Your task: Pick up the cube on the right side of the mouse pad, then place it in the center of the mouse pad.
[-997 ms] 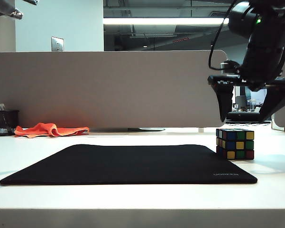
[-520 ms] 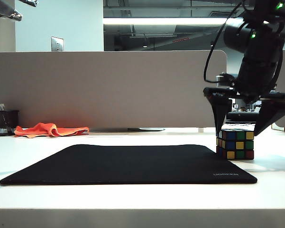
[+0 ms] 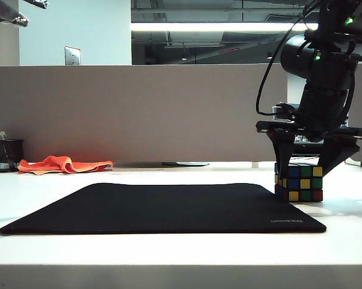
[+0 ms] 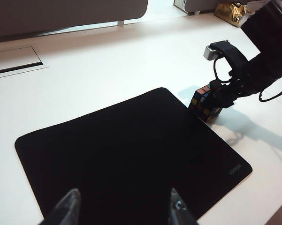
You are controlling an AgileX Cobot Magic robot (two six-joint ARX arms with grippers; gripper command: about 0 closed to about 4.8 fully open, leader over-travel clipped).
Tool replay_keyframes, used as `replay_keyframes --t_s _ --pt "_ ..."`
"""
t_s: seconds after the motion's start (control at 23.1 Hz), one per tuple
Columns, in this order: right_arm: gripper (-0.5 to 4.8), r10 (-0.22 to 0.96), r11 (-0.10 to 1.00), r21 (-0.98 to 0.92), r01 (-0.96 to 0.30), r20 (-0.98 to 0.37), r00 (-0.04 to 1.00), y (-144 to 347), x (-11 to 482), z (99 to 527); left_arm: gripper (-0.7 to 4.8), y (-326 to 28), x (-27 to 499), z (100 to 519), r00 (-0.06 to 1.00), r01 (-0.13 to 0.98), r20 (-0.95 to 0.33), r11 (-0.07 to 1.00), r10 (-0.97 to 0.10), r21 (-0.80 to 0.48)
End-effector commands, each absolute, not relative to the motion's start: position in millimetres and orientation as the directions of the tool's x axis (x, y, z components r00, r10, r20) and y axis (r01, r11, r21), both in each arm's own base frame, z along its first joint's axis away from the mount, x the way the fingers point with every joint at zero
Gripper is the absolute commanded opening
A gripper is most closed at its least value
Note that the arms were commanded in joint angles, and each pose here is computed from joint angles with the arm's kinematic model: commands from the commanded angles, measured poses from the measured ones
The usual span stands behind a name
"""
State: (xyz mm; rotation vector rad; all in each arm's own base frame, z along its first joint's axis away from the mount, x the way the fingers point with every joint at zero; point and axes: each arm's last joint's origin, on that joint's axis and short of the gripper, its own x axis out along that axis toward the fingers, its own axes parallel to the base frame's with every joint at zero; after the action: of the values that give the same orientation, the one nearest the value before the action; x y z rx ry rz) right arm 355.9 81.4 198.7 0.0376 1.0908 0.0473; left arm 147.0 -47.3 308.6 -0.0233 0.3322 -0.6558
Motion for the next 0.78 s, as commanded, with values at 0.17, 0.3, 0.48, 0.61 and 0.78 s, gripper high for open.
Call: replay_keyframes --t_s 0.17,0.3,0.48,0.61,0.78 --pt "2.61 0.062 0.998 0.059 -0.021 -0.880 0.471 82 357 207 2.42 -47 147 311 0.744 0.600 -0.284 0.792 -0.605 -0.116" --pt "2.48 0.055 0.998 0.032 -0.058 -0.890 0.452 82 358 220 2.42 -47 147 311 0.744 0.600 -0.284 0.792 -0.605 -0.116" --pt "2.46 0.048 0.997 0.017 -0.078 -0.905 0.423 83 360 248 2.42 -47 147 311 0.744 0.600 -0.284 0.792 -0.605 -0.116" --pt "2.41 0.053 0.997 0.022 -0.080 -0.906 0.421 83 361 272 2.42 -47 147 311 0.743 0.600 -0.284 0.791 -0.606 -0.116" --pt "2.42 0.257 0.963 0.180 -0.202 -0.843 0.472 103 361 328 2.42 -47 147 311 0.743 0.600 -0.284 0.791 -0.606 -0.117"
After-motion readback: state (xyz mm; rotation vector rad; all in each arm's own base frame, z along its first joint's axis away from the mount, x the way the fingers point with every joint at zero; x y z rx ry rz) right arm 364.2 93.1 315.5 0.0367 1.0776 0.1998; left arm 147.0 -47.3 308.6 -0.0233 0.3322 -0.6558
